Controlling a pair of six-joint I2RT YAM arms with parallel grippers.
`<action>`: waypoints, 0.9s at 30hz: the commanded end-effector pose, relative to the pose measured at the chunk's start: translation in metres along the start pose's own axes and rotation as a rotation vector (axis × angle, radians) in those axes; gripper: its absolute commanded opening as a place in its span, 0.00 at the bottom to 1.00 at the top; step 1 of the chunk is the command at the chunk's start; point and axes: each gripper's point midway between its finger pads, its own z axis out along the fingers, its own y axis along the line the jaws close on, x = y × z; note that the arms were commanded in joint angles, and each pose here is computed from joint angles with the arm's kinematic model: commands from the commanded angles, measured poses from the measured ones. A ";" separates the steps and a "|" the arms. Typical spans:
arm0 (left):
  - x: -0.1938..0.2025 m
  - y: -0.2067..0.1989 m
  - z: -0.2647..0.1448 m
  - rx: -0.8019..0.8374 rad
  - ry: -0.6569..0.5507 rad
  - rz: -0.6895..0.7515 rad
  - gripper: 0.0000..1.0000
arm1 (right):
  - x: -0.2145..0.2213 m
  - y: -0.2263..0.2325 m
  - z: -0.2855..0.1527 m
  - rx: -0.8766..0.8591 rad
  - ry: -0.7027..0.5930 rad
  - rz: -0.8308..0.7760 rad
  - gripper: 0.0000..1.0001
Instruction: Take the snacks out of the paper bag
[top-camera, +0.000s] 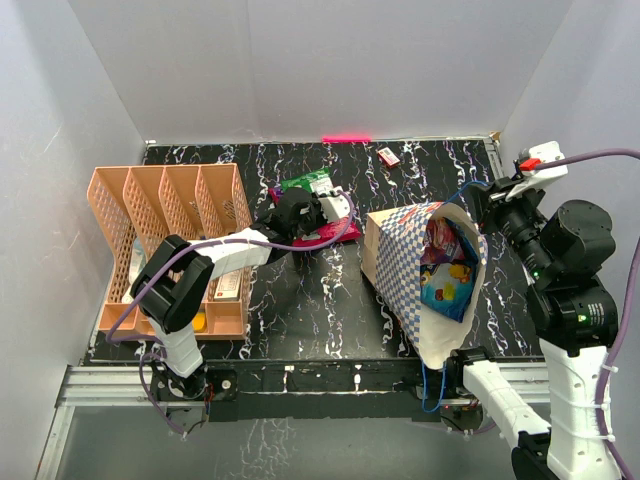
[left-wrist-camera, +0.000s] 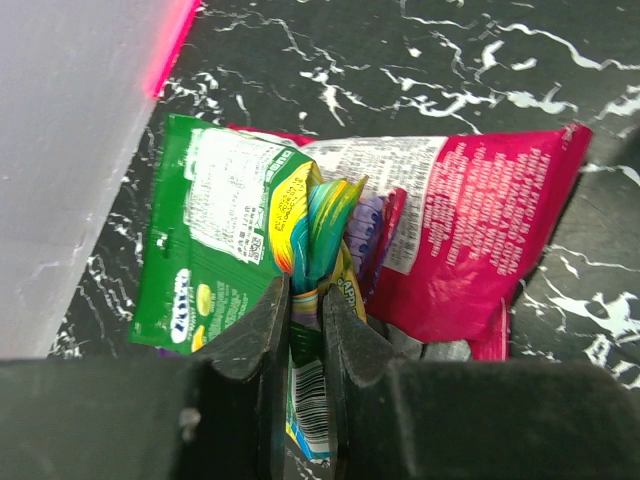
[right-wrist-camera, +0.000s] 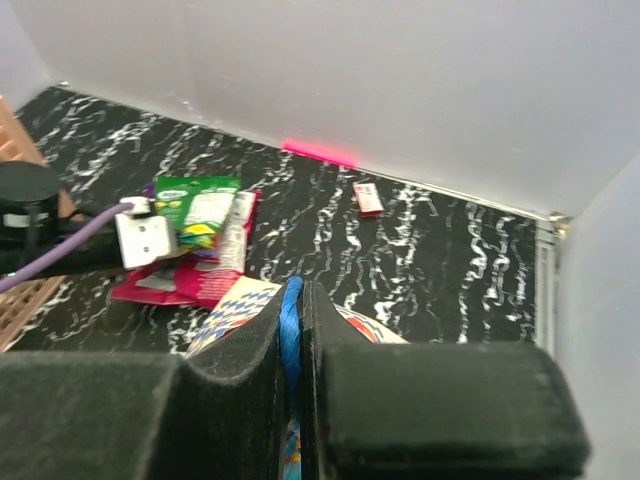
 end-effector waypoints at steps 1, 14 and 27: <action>-0.010 -0.001 0.002 0.041 -0.059 -0.004 0.00 | -0.046 0.027 0.001 -0.157 -0.153 0.001 0.08; -0.032 0.028 -0.020 -0.034 -0.074 -0.164 0.38 | -0.021 0.092 0.020 -0.578 -0.014 0.177 0.08; -0.120 0.043 -0.108 0.070 -0.272 -0.511 0.98 | -0.047 0.114 0.027 -0.758 -0.081 0.343 0.08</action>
